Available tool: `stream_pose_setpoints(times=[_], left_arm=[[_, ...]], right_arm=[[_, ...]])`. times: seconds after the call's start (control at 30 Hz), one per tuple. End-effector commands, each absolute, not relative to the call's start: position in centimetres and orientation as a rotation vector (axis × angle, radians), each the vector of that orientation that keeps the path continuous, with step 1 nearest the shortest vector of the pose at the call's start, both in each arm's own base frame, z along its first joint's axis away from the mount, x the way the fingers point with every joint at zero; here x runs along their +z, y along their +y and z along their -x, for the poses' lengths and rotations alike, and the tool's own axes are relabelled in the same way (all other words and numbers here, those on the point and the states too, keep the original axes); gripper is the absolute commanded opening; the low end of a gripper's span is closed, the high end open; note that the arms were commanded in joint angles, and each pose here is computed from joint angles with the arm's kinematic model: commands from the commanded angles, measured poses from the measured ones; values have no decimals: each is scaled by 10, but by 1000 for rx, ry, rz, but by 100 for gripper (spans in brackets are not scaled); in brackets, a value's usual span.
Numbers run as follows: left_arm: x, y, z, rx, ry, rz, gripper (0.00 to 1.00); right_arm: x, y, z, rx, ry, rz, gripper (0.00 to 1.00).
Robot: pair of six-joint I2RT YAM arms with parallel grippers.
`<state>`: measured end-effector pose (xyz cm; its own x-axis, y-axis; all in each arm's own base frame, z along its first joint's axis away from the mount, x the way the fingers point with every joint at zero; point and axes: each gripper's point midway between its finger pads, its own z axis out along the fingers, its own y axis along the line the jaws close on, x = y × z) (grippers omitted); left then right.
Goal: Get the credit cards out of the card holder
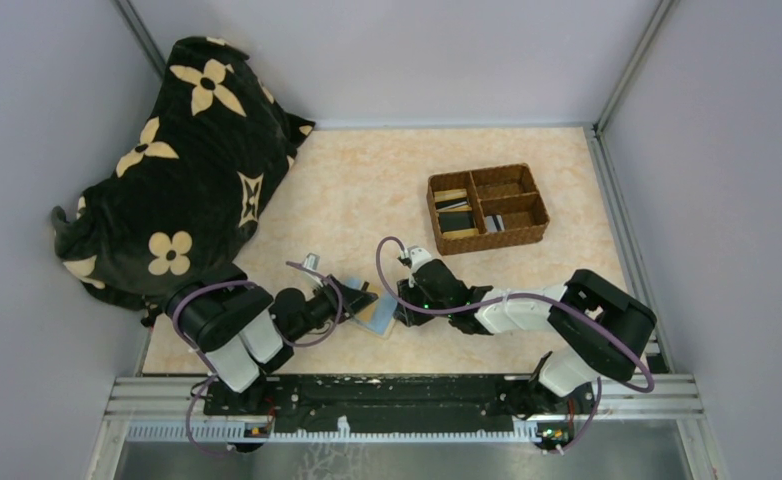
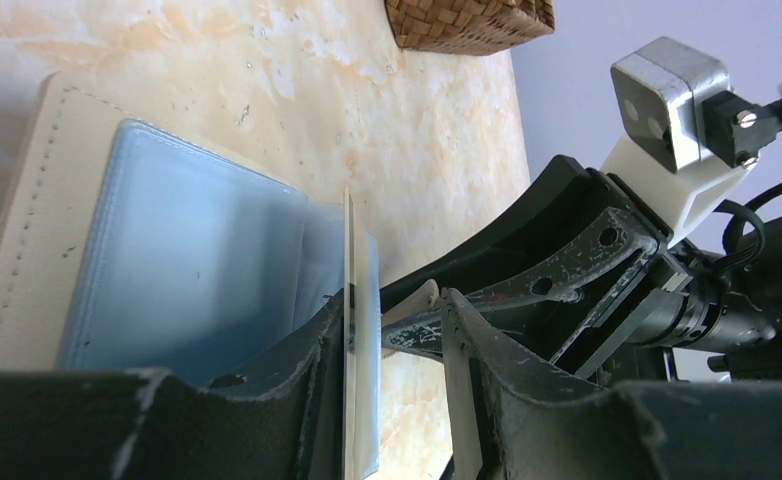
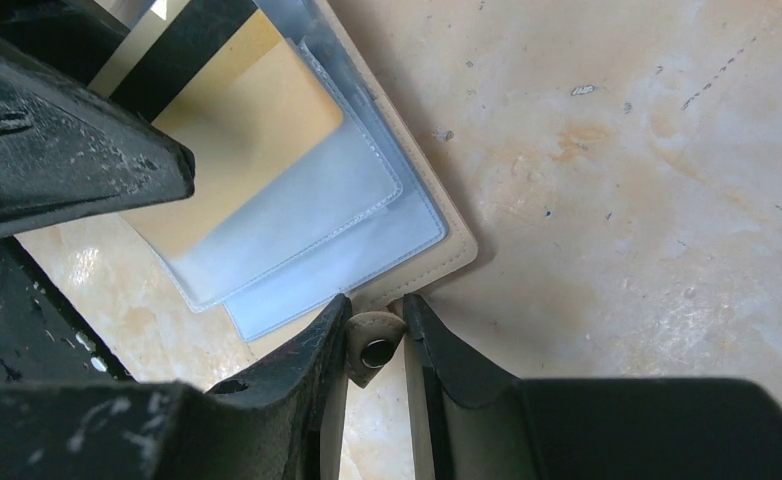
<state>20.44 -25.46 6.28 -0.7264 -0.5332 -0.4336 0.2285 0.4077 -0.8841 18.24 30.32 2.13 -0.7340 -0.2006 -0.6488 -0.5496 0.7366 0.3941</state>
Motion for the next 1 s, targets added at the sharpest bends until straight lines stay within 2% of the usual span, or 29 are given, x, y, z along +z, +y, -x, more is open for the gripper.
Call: stream_pose_setpoints(times=[0.0,0.7,0.8,0.9,0.97], left_arm=[[78,-220,-163,-1415,1896,216,42],[71,-215,-169,-1401,1921,254,40],[71,-216,-169,-1404,1924,256,32],[70,-219,-169,-1414,1931,246,16],[68,-221,-169,-1423,1942,245,10]], right_arm=[[-11,275,-166,664,2486,594,26],[-14,238,-175,575,2528,497,23],[-13,239,-176,580,2523,501,23],[-13,240,-176,583,2524,504,23],[-12,241,-176,588,2523,505,22]])
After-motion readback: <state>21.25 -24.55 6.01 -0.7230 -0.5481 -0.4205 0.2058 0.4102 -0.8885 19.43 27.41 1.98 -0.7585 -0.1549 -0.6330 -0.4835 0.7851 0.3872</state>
